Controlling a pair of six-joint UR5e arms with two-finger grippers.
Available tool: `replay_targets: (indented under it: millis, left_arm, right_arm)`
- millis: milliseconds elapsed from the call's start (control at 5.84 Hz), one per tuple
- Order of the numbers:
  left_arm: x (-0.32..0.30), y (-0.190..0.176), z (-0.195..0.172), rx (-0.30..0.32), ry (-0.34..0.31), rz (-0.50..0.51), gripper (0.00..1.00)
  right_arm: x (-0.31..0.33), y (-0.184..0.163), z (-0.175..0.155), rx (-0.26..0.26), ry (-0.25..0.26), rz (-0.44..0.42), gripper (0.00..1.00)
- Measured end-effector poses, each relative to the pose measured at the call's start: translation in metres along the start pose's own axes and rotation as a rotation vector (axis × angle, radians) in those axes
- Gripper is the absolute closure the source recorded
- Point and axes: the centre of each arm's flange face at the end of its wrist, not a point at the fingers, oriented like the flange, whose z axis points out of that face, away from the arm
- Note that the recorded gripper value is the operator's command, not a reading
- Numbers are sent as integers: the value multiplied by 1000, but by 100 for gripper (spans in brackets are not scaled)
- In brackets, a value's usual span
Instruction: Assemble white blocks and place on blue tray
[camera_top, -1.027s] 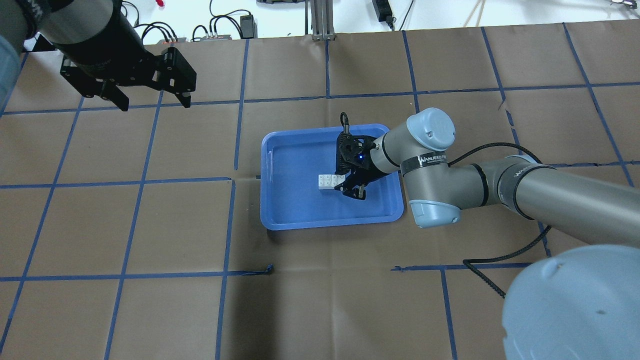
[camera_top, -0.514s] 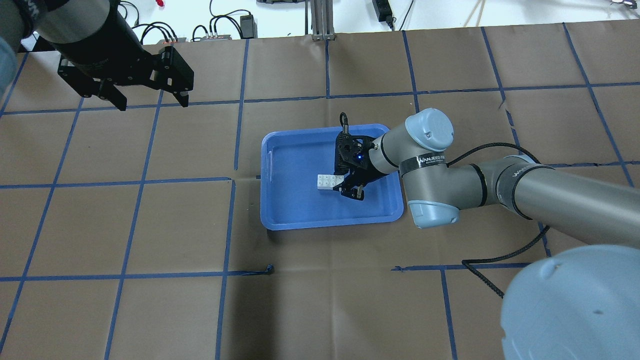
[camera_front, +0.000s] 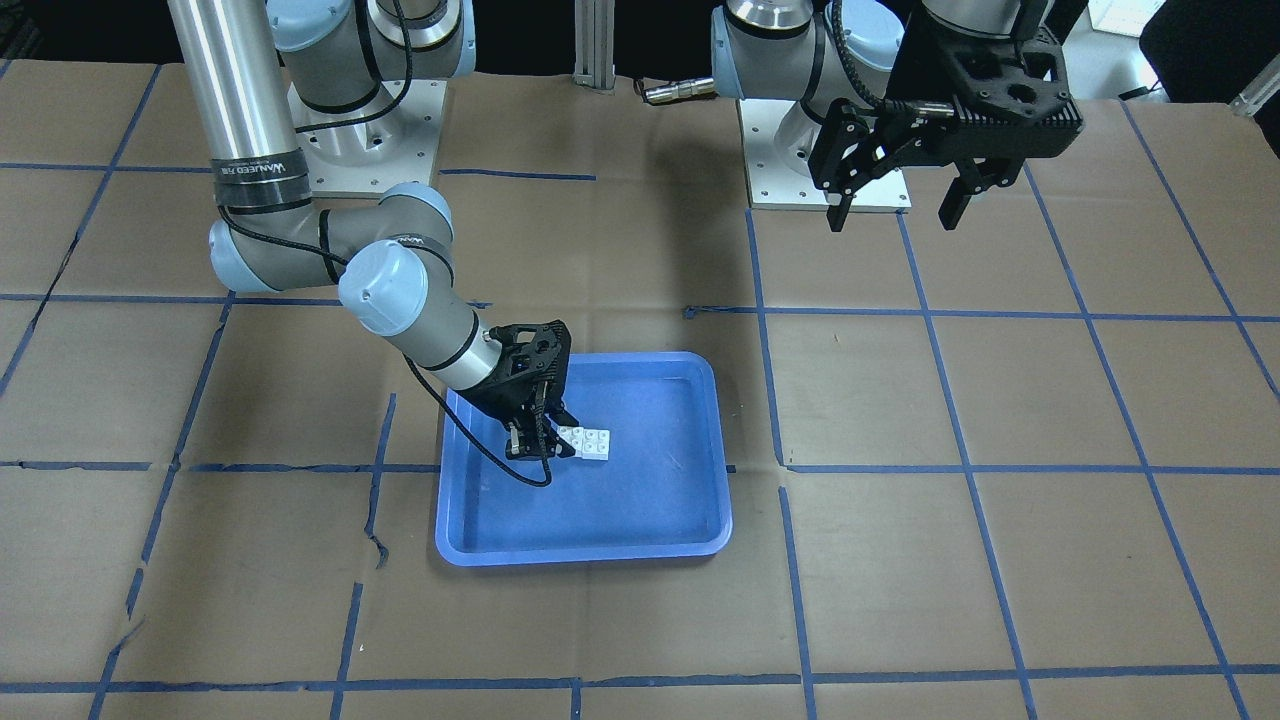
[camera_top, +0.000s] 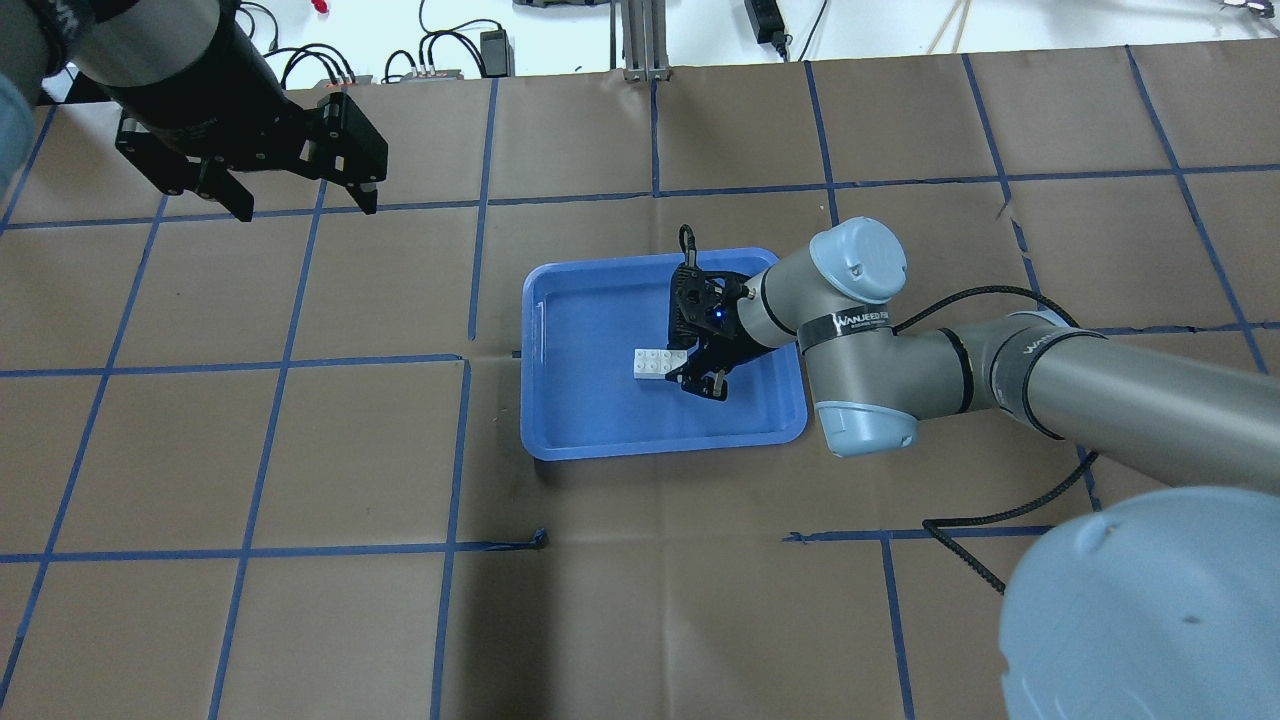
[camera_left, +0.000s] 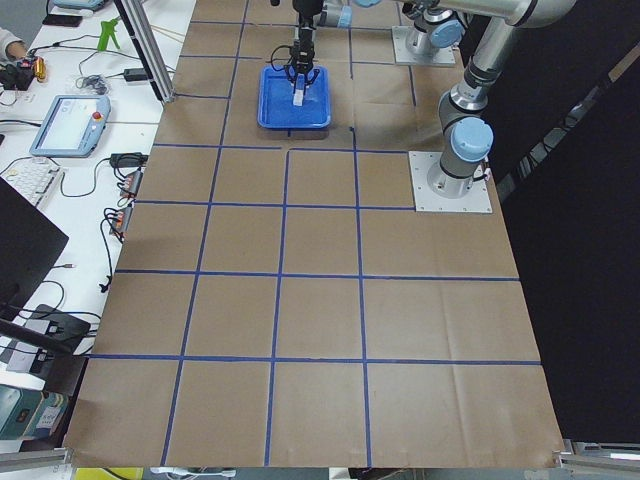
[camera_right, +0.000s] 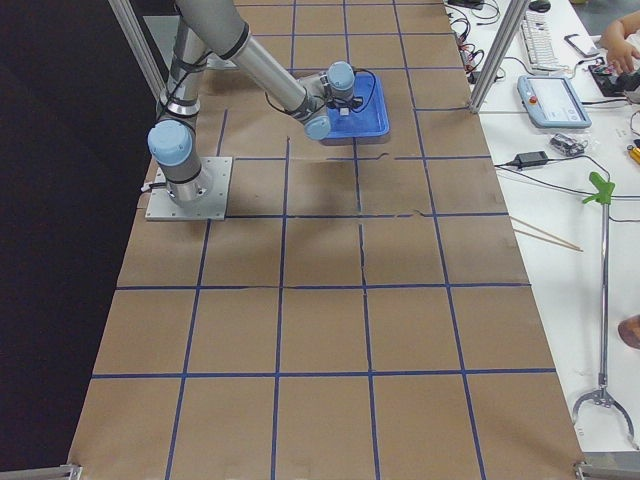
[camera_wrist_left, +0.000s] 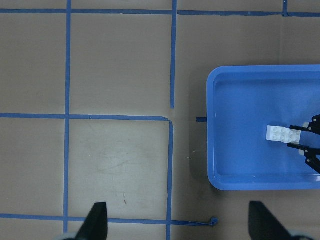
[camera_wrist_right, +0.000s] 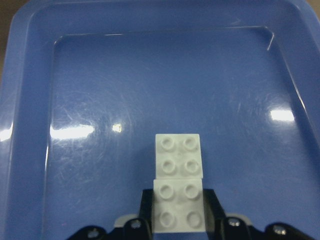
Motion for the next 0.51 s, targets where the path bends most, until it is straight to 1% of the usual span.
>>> replay_targets:
  millis: [514]
  left_arm:
    - [0, 0, 0, 0, 0, 0, 1]
  right_arm:
    - [0, 0, 0, 2, 3, 9, 72]
